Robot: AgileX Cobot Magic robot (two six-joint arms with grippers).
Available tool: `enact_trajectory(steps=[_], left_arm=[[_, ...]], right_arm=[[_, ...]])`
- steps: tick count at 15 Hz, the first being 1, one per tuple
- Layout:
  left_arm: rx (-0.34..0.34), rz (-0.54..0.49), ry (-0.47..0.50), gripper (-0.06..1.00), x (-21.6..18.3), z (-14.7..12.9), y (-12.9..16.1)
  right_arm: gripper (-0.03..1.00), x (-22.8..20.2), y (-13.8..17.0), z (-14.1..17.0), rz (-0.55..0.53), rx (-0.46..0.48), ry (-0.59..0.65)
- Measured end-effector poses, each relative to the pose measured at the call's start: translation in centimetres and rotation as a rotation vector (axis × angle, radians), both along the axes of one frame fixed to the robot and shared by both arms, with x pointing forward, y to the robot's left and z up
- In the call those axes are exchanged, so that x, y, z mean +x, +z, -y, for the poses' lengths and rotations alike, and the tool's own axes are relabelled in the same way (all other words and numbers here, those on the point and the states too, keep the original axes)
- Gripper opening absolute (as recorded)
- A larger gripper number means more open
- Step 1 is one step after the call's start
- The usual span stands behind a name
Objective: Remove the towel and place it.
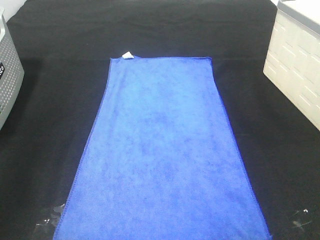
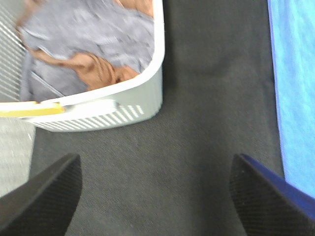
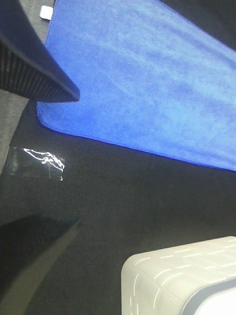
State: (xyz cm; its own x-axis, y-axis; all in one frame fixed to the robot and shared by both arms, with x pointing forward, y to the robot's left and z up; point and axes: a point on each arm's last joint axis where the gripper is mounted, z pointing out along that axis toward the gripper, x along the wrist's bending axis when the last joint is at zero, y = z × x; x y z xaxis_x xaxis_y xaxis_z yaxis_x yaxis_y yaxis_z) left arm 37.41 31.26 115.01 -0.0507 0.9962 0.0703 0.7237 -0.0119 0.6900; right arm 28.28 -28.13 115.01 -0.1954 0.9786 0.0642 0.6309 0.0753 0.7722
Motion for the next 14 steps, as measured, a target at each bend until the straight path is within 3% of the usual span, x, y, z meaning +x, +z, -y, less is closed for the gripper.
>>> enact_trajectory(steps=[10, 14], left_arm=[[0.014, 0.362, 0.0, 0.77, -13.7, 0.6, -3.7], [0.012, 0.421, 0.002, 0.76, -16.9, 0.8, -4.7]], right_arm=[[0.63, -5.7, -6.6, 0.0, 0.118, 0.004, 0.003], [0.63, -6.7, -8.7, 0.0, 0.155, 0.007, 0.006]])
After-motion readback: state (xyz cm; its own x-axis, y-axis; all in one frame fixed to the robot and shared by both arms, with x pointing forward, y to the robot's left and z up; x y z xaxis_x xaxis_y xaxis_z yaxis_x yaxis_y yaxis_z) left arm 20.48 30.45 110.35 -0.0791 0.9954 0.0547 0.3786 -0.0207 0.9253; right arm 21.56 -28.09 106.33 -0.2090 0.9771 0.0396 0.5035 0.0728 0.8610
